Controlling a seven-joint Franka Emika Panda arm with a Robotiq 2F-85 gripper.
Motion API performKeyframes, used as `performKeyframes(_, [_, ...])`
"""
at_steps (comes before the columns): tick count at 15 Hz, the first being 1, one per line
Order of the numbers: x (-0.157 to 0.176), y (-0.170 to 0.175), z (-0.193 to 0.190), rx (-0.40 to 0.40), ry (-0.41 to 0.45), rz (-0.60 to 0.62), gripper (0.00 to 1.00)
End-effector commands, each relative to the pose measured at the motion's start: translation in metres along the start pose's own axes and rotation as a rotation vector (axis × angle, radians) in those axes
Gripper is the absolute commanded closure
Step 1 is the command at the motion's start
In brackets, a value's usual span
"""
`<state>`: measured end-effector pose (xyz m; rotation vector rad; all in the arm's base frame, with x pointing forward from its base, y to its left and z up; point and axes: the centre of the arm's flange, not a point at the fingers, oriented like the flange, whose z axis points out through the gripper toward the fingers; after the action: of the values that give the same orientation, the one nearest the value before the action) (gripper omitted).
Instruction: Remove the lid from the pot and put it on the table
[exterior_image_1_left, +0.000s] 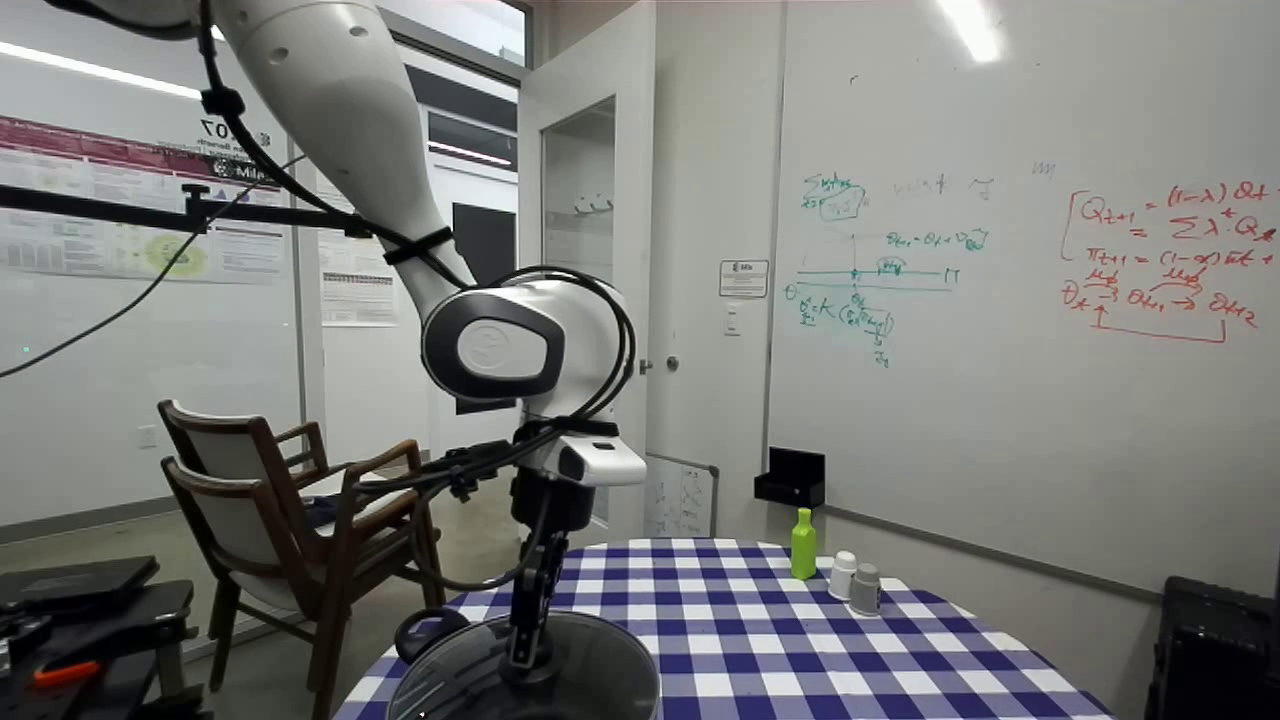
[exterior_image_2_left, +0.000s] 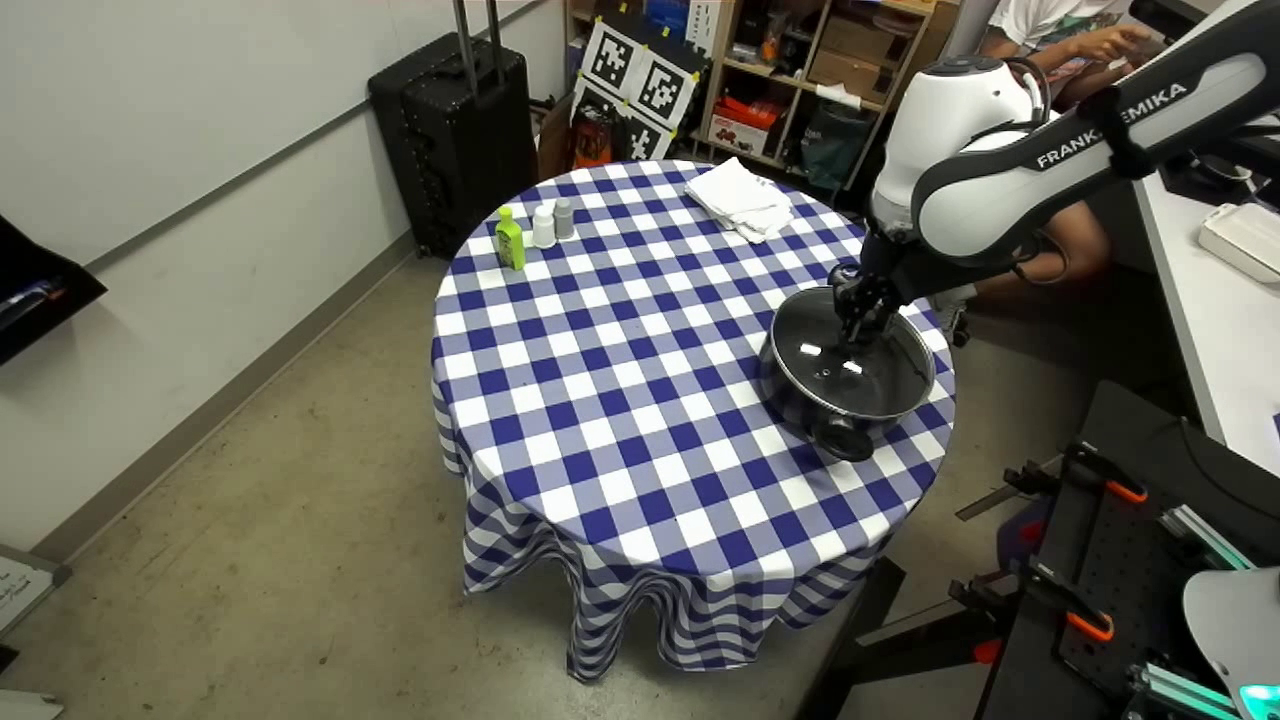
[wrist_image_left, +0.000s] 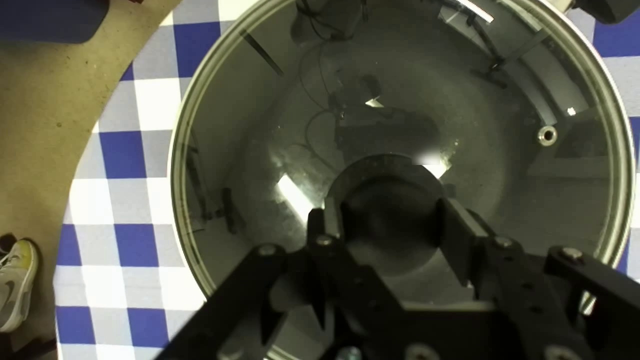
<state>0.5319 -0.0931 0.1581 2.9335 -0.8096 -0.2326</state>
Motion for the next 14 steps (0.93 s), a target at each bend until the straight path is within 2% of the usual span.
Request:
performKeyframes(1, [-0.002, -0.002, -0.008, -0.001, 0.018, -0.029, 0.75])
performKeyframes(9, [-0.026, -0.028, -0.082, -0.016, 0.107, -0.096, 0.75])
performKeyframes(14, [-0.068, -0.063, -0.136, -0.041, 0.186, -0.180, 0.75])
